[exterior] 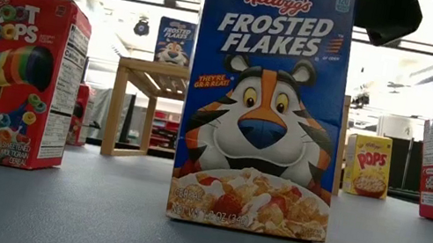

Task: Stack cereal on shelf
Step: Put the blue cereal box on the shelf aligned with the other blue cereal boxes

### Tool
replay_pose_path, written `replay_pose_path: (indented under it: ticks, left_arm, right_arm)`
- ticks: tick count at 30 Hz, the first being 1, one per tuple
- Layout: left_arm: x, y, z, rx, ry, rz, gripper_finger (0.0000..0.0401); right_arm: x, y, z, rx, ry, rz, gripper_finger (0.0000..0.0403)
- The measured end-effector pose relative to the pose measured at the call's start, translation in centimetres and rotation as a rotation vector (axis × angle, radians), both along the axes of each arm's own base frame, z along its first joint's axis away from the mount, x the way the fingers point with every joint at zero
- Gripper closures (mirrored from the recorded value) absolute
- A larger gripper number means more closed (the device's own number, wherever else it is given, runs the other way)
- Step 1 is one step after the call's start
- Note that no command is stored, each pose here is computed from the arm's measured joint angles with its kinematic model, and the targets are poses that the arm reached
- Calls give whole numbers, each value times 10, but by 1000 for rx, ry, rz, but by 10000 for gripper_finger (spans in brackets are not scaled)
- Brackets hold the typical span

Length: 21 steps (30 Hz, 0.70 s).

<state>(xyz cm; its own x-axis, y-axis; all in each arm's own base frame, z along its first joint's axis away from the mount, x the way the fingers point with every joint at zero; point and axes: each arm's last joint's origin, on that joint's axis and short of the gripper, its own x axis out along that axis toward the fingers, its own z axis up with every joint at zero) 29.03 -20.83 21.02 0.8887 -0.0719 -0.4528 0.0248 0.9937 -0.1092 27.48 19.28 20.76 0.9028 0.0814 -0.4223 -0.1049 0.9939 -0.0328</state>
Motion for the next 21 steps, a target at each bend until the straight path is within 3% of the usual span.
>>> replay_pose_path:
  ticks: [11, 21]
  left_arm:
    - [3, 3, -1, -15, 0, 20, 69]
    - [18, -4, -23, -18, 7, 8, 67]
  right_arm:
    - [-1, -2, 0, -18, 7, -18, 129]
    - [-2, -3, 4, -42, -13, -32, 129]
